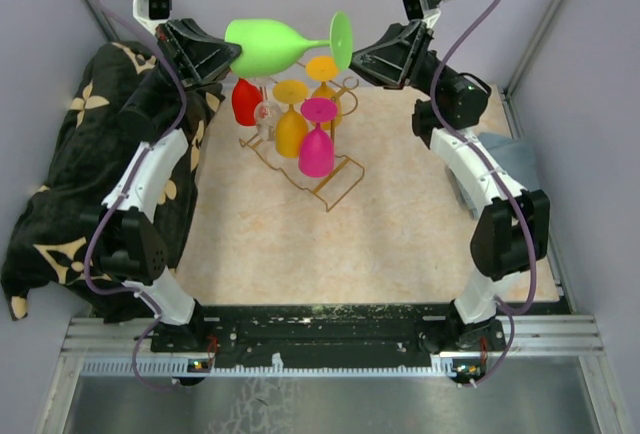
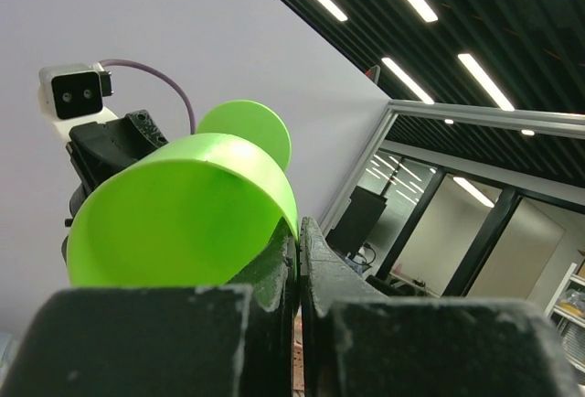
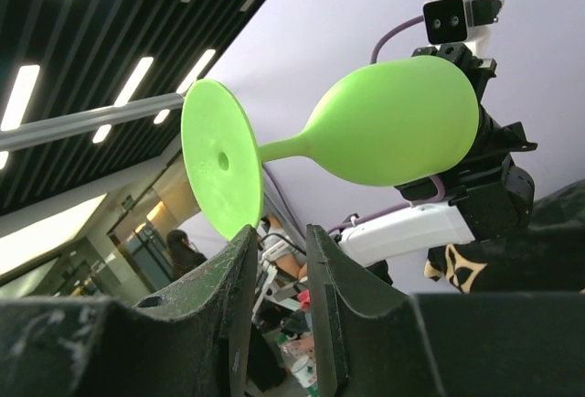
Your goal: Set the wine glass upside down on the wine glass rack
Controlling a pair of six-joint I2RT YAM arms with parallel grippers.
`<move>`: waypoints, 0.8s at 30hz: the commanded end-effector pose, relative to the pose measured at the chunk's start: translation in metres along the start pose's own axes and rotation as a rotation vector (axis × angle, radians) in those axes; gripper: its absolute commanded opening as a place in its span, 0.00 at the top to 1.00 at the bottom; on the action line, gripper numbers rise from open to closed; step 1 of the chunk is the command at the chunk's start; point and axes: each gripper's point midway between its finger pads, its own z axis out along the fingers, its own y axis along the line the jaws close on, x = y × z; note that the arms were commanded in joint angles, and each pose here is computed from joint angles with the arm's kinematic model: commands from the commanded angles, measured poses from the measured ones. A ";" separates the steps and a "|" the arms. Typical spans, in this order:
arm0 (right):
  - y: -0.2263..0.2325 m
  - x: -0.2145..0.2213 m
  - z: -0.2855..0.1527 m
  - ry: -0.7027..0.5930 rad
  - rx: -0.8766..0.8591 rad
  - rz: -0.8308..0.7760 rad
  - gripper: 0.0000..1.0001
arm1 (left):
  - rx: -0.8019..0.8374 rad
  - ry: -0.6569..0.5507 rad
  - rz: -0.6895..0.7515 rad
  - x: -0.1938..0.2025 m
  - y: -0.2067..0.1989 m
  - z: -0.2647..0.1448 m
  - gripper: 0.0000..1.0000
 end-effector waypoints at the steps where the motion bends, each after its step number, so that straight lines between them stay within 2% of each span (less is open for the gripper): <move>1: 0.023 0.002 0.012 0.025 -0.064 -0.077 0.71 | 0.178 0.117 0.136 0.036 -0.058 -0.002 1.00; 16: 0.033 0.002 0.016 0.035 -0.077 -0.091 0.71 | 0.172 0.115 0.138 0.035 -0.055 -0.003 1.00; 24: 0.043 0.004 0.022 0.046 -0.102 -0.092 0.74 | 0.171 0.113 0.142 0.035 -0.054 -0.003 1.00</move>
